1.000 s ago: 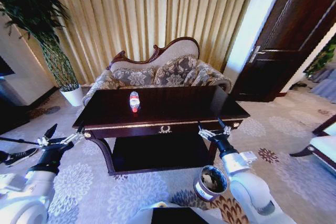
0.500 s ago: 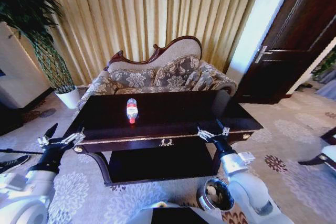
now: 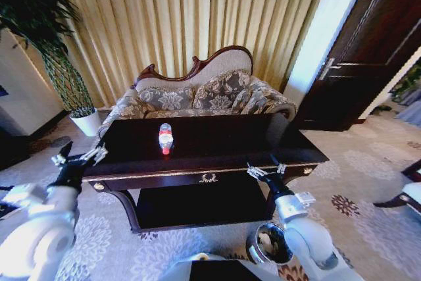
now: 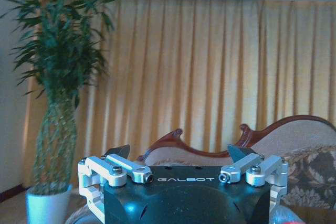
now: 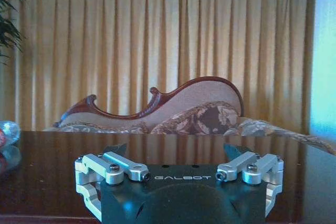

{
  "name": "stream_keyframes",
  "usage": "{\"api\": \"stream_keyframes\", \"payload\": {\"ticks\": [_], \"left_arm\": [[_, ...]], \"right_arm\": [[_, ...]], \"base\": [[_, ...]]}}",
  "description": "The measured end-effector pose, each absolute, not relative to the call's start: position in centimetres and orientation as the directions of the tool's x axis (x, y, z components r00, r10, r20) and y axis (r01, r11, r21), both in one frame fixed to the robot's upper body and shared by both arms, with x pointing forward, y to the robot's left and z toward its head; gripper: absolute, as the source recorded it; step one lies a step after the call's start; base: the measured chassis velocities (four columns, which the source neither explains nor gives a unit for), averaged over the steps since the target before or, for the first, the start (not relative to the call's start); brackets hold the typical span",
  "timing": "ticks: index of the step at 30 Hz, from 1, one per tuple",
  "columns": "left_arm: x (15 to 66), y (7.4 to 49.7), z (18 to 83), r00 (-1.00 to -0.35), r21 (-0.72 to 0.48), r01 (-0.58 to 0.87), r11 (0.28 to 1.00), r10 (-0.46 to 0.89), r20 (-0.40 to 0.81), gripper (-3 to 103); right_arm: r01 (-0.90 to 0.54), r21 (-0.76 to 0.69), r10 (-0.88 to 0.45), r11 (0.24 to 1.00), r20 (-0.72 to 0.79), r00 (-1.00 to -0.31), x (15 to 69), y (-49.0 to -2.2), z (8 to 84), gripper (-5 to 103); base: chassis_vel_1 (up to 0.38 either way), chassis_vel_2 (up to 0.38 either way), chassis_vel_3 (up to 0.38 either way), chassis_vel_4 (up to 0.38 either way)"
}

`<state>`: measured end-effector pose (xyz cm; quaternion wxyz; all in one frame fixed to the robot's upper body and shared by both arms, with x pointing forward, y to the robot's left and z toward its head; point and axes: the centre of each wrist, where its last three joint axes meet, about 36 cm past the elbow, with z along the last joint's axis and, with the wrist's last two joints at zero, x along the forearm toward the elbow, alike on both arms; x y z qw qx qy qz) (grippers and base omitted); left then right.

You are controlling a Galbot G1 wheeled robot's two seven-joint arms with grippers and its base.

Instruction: Move to the front of the table and place the trash on the table into the trash bin.

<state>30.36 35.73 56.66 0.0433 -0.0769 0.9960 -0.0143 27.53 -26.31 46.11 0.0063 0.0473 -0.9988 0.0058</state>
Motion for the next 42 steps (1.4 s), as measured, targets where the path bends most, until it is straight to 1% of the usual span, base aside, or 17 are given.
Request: {"api": "stream_keyframes", "payload": {"ticks": [1, 4, 5, 9, 11, 15, 20, 24, 26, 29, 30, 32, 33, 34, 42], "left_arm": [[30.4, 35.7, 56.7, -0.984, -0.035, -0.152, 0.988, -0.154, -0.084, 100], [33.9, 36.0, 57.7, -0.99, -0.043, -0.117, 0.992, -0.12, -0.078, 100], [33.9, 36.0, 57.7, -0.99, -0.043, -0.117, 0.992, -0.12, -0.078, 100], [36.8, 35.2, 58.6, -0.995, -0.07, -0.09, 0.993, -0.092, -0.029, 100], [37.3, 35.0, 58.6, -0.996, -0.07, -0.082, 0.994, -0.083, -0.017, 100], [39.9, 33.4, 58.3, -0.996, -0.066, -0.07, 0.995, -0.066, 0.06, 100], [42.1, 32.3, 57.9, -0.994, -0.073, -0.056, 0.996, -0.049, 0.094, 100], [44.0, 29.4, 57.0, -0.989, -0.075, -0.017, 0.997, -0.006, 0.148, 100], [44.3, 28.7, 56.7, -0.986, -0.07, -0.02, 0.997, -0.008, 0.169, 100], [45.2, 25.4, 55.4, -0.968, -0.066, -0.045, 0.997, -0.027, 0.249, 100], [45.2, 25.4, 55.4, -0.968, -0.066, -0.045, 0.997, -0.027, 0.249, 100], [45.5, 23.9, 54.6, -0.962, -0.071, -0.037, 0.997, -0.016, 0.273, 100], [46.0, 21.8, 53.5, -0.953, -0.078, -0.038, 0.996, -0.012, 0.304, 100], [46.4, 20.8, 52.8, -0.947, -0.082, -0.038, 0.996, -0.01, 0.322, 100], [47.4, 19.0, 51.7, -0.932, -0.088, -0.072, 0.993, -0.036, 0.361, 100]], "right_arm": [[-0.095, -0.011, -0.094, 0.995, 0.013, -0.995, 27.5, -26.3, 46.1, 100], [-0.079, -0.034, -0.078, 0.996, 0.034, -0.996, 27.5, -26.5, 45.8, 100], [-0.079, -0.034, -0.078, 0.996, 0.034, -0.996, 27.5, -26.5, 45.8, 100], [-0.059, -0.047, -0.056, 0.997, 0.05, -0.997, 27.6, -26.6, 45.2, 100], [-0.053, -0.05, -0.051, 0.997, 0.055, -0.997, 27.7, -26.6, 45.1, 100], [-0.044, -0.067, -0.039, 0.997, 0.072, -0.997, 28.0, -27.0, 44.3, 100], [-0.038, -0.073, -0.032, 0.997, 0.078, -0.996, 28.3, -27.2, 43.9, 100], [-0.027, -0.075, -0.021, 0.997, 0.087, -0.996, 28.7, -27.4, 43.3, 100], [-0.027, -0.075, -0.021, 0.997, 0.088, -0.996, 28.8, -27.5, 43.2, 100], [-0.031, -0.088, -0.023, 0.996, 0.092, -0.995, 29.1, -27.8, 43.0, 100], [-0.031, -0.088, -0.023, 0.996, 0.092, -0.995, 29.1, -27.8, 43.0, 100], [-0.03, -0.094, -0.021, 0.995, 0.093, -0.995, 29.4, -28.2, 42.9, 100], [-0.025, -0.096, -0.016, 0.995, 0.096, -0.995, 29.8, -28.6, 42.7, 100], [-0.024, -0.095, -0.014, 0.995, 0.098, -0.995, 30.1, -28.6, 42.5, 100], [-0.02, -0.093, -0.011, 0.995, 0.098, -0.995, 30.7, -28.7, 42.0, 100]], "base": [[0.0, 0.0, 0.0, 0.0], [0.0, 0.0, 0.0, 0.0], [0.0, 0.0, 0.0, 0.0], [0.0, 0.0, 0.0, 0.0], [0.0, 0.0, 0.0, 0.0], [0.0, 0.0, 0.0, 0.0], [0.0, 0.0, 0.0, 0.0], [0.0, 0.0, 0.0, 0.0], [0.0, 0.0, 0.0, 0.0], [0.0, 0.0, 0.0, 0.0], [0.0, 0.0, 0.0, 0.0], [0.0, 0.0, 0.0, 0.0], [0.0, 0.0, 0.0, 0.0], [0.0, 0.0, 0.0, 0.0], [0.0, 0.0, 0.0, 0.0]]}}
